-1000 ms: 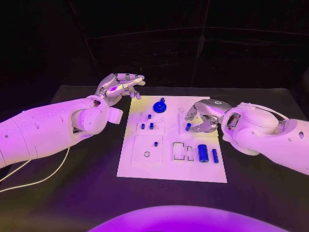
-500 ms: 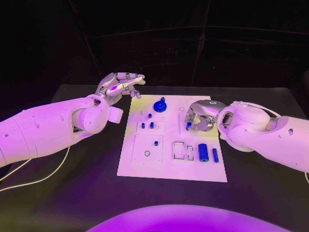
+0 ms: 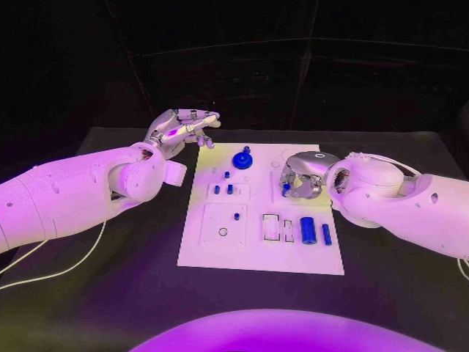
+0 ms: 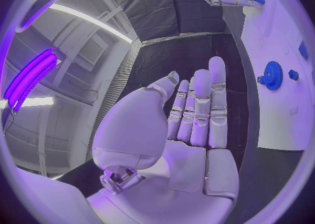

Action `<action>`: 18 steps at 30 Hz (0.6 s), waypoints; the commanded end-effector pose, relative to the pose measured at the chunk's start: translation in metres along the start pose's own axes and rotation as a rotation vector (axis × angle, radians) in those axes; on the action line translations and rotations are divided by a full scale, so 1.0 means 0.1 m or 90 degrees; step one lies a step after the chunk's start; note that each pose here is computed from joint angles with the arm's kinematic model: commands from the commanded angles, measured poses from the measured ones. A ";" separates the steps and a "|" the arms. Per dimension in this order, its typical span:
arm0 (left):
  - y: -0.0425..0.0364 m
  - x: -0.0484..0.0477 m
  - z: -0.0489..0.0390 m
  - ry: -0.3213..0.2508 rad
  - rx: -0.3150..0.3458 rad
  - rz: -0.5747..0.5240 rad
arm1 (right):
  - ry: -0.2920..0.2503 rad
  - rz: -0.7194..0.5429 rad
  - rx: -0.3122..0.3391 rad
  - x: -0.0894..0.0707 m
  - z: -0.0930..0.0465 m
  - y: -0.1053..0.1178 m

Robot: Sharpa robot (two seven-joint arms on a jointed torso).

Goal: Assemble the parts on the task board

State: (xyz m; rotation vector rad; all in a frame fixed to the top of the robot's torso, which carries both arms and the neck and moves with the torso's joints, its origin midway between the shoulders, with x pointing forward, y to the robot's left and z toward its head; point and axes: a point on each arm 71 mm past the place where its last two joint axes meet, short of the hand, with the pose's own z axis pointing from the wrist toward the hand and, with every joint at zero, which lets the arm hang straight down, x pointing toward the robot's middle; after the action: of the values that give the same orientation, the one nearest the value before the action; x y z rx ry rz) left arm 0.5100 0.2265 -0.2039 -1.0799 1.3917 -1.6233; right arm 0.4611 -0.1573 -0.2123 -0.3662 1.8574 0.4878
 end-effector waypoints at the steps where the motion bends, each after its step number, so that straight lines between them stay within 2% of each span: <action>1: -0.015 0.014 0.007 0.007 0.004 -0.005 | -0.041 -0.003 -0.003 -0.05 -0.01 0.01; 9: -0.016 0.001 0.004 0.005 0.004 -0.005 | -0.111 0.028 -0.021 -0.14 -0.11 0.05; 13: -0.017 -0.007 0.003 0.004 0.004 -0.004 | -0.131 0.057 -0.039 -0.17 -0.19 0.11; 18: -0.016 -0.011 0.006 0.003 0.004 -0.004 | -0.148 0.091 -0.083 -0.22 -0.28 0.30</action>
State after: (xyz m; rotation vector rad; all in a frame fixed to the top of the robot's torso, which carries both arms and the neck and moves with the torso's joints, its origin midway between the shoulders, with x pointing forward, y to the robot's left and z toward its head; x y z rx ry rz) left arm 0.5106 0.2284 -0.2041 -1.0810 1.3902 -1.6190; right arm 0.4334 -0.1488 -0.1862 -0.2956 1.6914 0.6487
